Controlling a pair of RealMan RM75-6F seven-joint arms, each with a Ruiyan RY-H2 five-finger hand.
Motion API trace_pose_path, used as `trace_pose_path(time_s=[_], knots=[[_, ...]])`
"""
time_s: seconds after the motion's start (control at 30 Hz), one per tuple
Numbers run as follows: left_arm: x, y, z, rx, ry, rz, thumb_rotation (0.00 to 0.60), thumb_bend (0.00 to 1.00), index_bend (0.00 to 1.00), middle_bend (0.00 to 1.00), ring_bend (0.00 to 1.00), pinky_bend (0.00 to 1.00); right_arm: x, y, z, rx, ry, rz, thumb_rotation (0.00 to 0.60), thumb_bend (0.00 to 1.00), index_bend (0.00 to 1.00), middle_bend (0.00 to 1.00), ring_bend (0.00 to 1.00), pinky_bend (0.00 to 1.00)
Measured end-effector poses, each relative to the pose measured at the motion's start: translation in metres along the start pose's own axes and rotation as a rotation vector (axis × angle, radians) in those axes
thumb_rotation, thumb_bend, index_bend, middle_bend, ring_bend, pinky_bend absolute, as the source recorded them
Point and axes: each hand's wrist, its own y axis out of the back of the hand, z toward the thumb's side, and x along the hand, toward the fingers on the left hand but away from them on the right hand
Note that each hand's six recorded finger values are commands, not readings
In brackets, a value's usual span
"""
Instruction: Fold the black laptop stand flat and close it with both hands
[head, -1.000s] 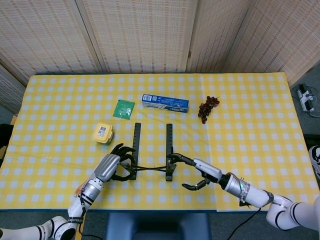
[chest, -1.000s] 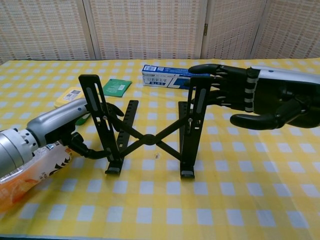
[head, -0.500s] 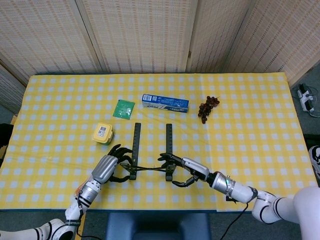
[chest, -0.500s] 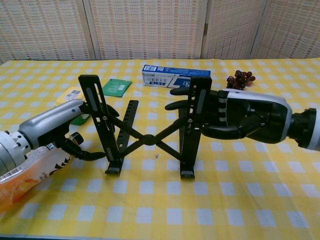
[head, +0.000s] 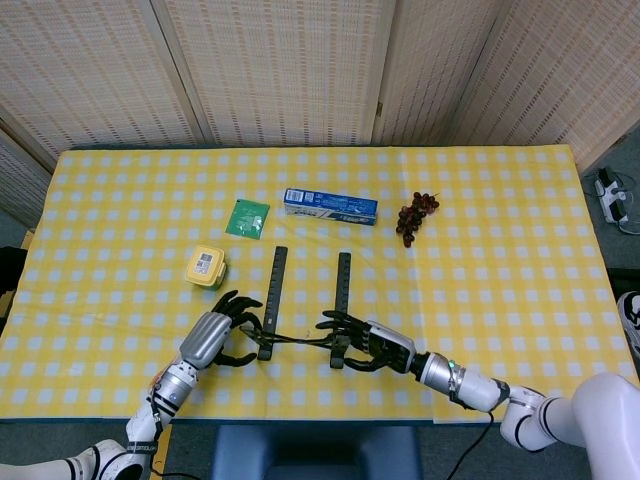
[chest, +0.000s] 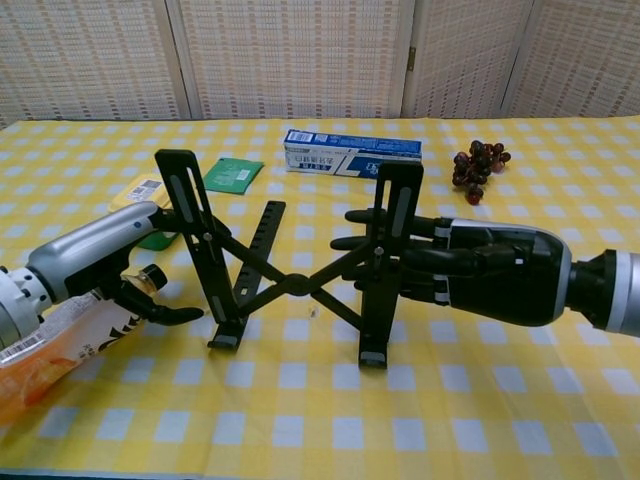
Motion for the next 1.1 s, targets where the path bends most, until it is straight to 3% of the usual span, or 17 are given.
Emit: trace_pose_path(time_s=[0.33,0.73,0.93,1.1], knots=[[-0.002,-0.001,-0.001,0.001,-0.001,-0.005,0.600,0.25,0.45,0.24,0.16,0.02,0.002,-0.002,-0.013,-0.122,-0.019,-0.011,0.600,0.41,0.00,0.13,0.18,0.00],[-0.002,-0.003,0.002,0.002,-0.020,-0.016,0.600,0.25,0.45,0.24,0.15,0.01,0.012,-0.018,-0.021,-0.161,-0.025,0.009,0.600,0.41,0.00,0.12,0.13,0.00],[-0.001,-0.004,0.005,0.004,-0.037,-0.028,0.600,0.25,0.43,0.24,0.14,0.01,0.017,-0.020,-0.016,-0.051,-0.002,0.012,0.600,0.41,0.00,0.12,0.13,0.00],[0.002,-0.003,0.006,0.029,-0.050,-0.037,0.600,0.25,0.40,0.24,0.13,0.00,0.021,-0.024,-0.004,0.171,0.043,0.008,0.600,0.41,0.00,0.11,0.13,0.00]])
